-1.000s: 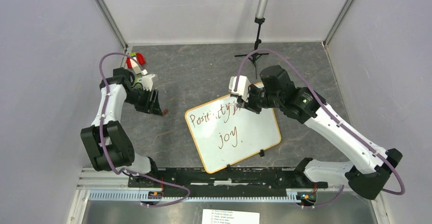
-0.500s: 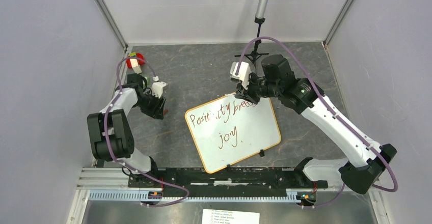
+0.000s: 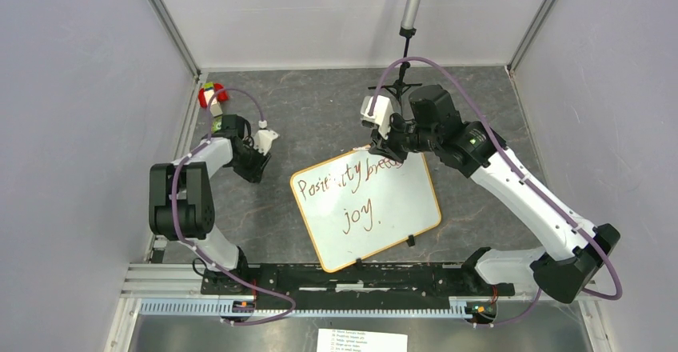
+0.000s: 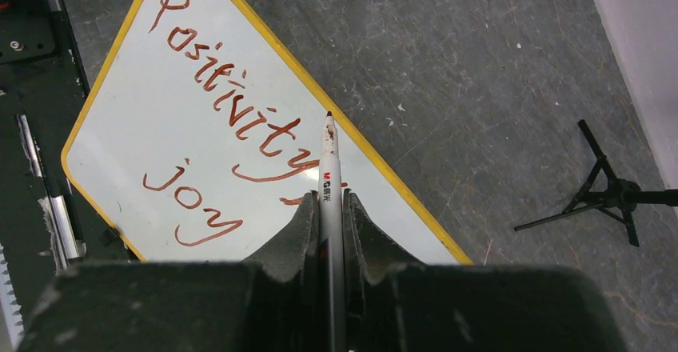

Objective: Write a sentence on the whiteboard
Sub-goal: Pick up the pen cap from the center of the board, then insert the whiteboard marker without the cap into the pen cap, then pass from the right arm to the left

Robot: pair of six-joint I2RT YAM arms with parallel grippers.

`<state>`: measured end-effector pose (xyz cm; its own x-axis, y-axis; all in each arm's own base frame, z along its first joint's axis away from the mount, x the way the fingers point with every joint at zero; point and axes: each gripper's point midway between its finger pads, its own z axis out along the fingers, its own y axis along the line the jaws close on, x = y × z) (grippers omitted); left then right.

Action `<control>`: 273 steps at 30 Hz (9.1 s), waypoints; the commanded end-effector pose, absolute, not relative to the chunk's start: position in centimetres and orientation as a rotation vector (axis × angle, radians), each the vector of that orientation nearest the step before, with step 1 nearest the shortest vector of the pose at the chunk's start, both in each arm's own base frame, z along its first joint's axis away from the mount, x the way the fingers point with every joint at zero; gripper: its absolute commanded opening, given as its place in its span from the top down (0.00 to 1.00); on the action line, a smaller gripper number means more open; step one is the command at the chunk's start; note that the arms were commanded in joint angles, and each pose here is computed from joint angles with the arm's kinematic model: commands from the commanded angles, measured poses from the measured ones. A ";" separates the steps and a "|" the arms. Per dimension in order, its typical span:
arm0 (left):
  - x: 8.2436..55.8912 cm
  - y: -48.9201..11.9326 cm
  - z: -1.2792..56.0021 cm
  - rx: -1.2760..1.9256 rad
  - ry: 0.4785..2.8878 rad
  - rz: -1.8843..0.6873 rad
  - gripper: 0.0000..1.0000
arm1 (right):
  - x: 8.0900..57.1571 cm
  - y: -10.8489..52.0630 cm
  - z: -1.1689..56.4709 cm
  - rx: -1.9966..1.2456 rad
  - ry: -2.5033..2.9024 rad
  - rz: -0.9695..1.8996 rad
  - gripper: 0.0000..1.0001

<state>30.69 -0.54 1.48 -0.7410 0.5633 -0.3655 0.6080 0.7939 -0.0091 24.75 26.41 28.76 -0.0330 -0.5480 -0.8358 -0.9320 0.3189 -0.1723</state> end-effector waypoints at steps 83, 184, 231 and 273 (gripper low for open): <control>19.7 -24.3 31.8 1.725 1.584 -0.254 0.98 | 21.4 29.1 32.0 -1.038 1.624 1.354 1.00; 17.9 -23.8 30.8 1.819 1.619 -0.293 0.98 | 19.6 30.0 32.4 -1.128 1.583 1.353 1.00; 21.2 -32.4 37.1 1.644 1.393 -0.107 0.93 | 22.3 29.9 32.2 -1.050 1.551 1.348 1.00; 20.7 -28.3 32.8 1.719 1.511 -0.390 0.94 | 19.9 30.2 35.3 -1.028 1.442 1.553 1.00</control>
